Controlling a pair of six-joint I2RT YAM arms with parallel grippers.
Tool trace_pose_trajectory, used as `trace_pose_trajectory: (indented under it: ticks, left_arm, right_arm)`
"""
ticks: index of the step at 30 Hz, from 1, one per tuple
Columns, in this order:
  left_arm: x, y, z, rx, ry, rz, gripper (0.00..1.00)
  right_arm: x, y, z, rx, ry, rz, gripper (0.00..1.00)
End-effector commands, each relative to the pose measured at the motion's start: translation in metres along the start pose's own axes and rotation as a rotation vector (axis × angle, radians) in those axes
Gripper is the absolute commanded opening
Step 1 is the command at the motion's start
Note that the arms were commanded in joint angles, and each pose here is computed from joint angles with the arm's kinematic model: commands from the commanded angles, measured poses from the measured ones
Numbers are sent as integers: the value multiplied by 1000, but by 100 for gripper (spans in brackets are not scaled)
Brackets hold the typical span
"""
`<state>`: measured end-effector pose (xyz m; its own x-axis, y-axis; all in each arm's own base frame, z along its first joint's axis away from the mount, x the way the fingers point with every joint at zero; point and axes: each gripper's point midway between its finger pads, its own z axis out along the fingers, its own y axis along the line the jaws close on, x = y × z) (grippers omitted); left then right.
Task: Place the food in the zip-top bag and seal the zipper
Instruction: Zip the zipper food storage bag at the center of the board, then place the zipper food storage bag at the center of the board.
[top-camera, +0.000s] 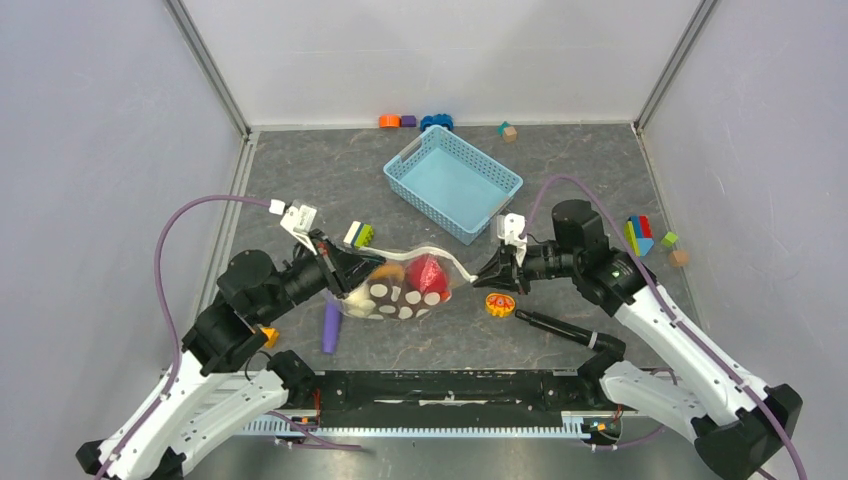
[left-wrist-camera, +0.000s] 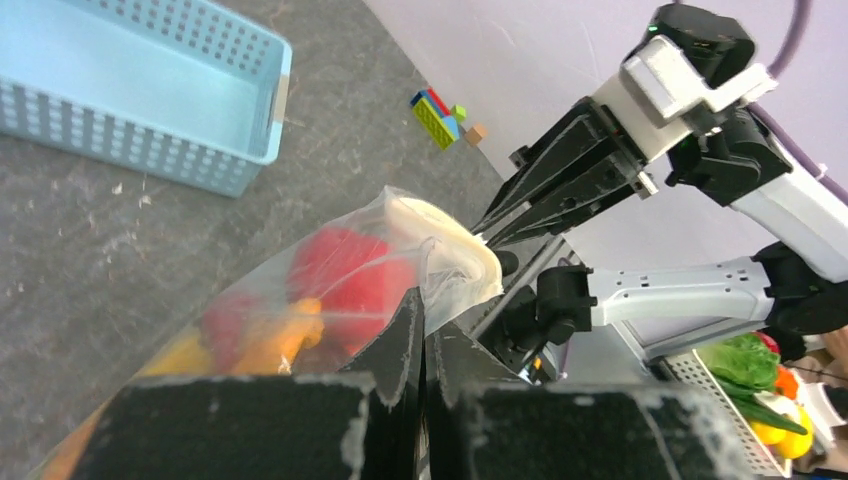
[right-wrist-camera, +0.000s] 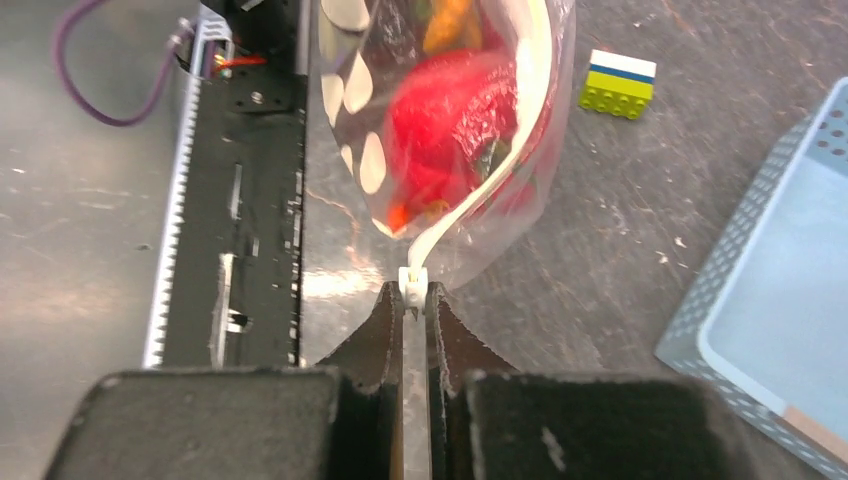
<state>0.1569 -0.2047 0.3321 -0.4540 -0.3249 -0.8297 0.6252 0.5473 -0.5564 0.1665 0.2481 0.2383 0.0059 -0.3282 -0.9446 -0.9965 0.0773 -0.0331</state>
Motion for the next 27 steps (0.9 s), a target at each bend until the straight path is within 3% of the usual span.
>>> trace_pose_trajectory:
  ticks: [1,3,6,10,12,14,17,21,27]
  left_arm:
    - [18,14,-11,-137,111,-154,2]
    - [28,38,-6,-263,137,-173,6]
    - [53,72,12,-423,224,-200,22]
    - [79,119,29,-660,340,-175,28]
    - [84,135,37,-731,370,-146,50]
    - [85,143,46,-766,395,-120,80]
    - [75,148,53,-793,379,-81,99]
    - [45,149,44,-846,286,-30,100]
    - [-17,157,-9,-1055,53,27,100]
  right_arm:
    - [-9,21,-5,-48,-39,124,0]
    - [9,9,-4,35,21,186,0]
    - [46,-16,0,170,143,277,1]
    - [89,-55,2,353,300,369,7]
    - [94,-69,4,382,327,357,18]
    - [94,-85,4,438,336,347,35]
    - [87,-107,-2,527,327,336,62]
    - [67,-133,-22,689,263,316,97]
    - [46,-165,-95,1093,98,392,98]
